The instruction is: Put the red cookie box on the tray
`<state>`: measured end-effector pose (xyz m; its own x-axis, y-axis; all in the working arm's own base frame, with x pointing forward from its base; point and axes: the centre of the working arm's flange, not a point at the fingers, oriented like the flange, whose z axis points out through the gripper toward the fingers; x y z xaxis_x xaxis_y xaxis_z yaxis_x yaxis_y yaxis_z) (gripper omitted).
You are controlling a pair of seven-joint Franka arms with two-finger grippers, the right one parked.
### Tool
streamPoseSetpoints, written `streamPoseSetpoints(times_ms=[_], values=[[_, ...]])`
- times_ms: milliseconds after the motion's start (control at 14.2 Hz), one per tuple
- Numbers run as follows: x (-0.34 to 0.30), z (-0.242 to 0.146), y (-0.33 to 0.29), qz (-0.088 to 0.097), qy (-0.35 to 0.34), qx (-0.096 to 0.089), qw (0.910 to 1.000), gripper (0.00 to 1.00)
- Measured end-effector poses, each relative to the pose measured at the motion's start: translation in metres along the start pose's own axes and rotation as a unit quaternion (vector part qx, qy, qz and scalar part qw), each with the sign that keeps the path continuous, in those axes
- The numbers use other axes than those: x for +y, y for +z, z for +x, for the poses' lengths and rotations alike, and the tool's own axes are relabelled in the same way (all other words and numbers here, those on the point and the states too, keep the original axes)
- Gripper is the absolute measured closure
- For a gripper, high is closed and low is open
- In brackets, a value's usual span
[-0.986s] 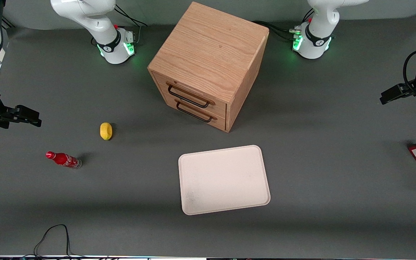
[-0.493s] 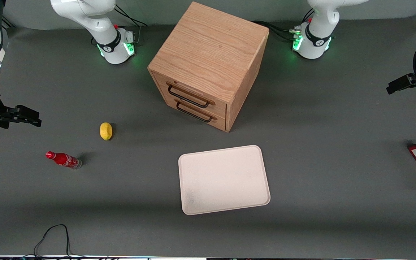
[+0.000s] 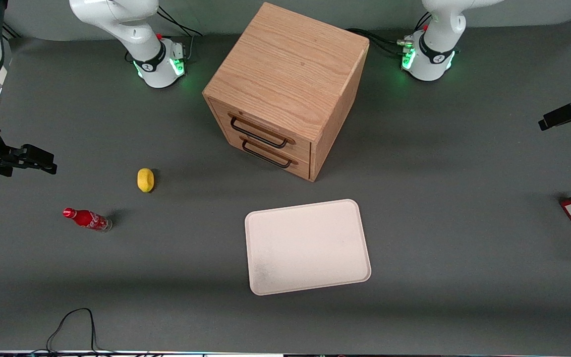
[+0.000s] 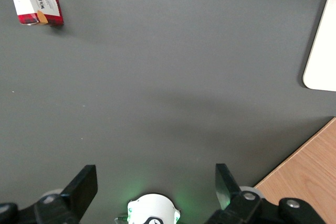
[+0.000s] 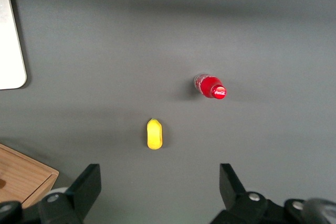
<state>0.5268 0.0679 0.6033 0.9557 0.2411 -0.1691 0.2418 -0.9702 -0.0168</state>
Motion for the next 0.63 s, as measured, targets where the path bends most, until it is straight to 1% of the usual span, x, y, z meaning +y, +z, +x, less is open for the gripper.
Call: streamPoseSetpoints(times_ms=[141,211,352,423,634], values=[[-0.022,0.006,0.004,-0.003,0.0,-0.002,1.0,0.0],[-0.036,0.013,0.003,-0.004,0.007,0.002,1.0,0.0],[-0.078,0.036,-0.003,-0.007,0.021,0.016,0.9996,0.0],[-0.105,0.05,-0.005,-0.006,0.027,0.022,0.9994,0.0],[-0.187,0.097,0.001,0.018,0.067,0.037,0.9969,0.0]])
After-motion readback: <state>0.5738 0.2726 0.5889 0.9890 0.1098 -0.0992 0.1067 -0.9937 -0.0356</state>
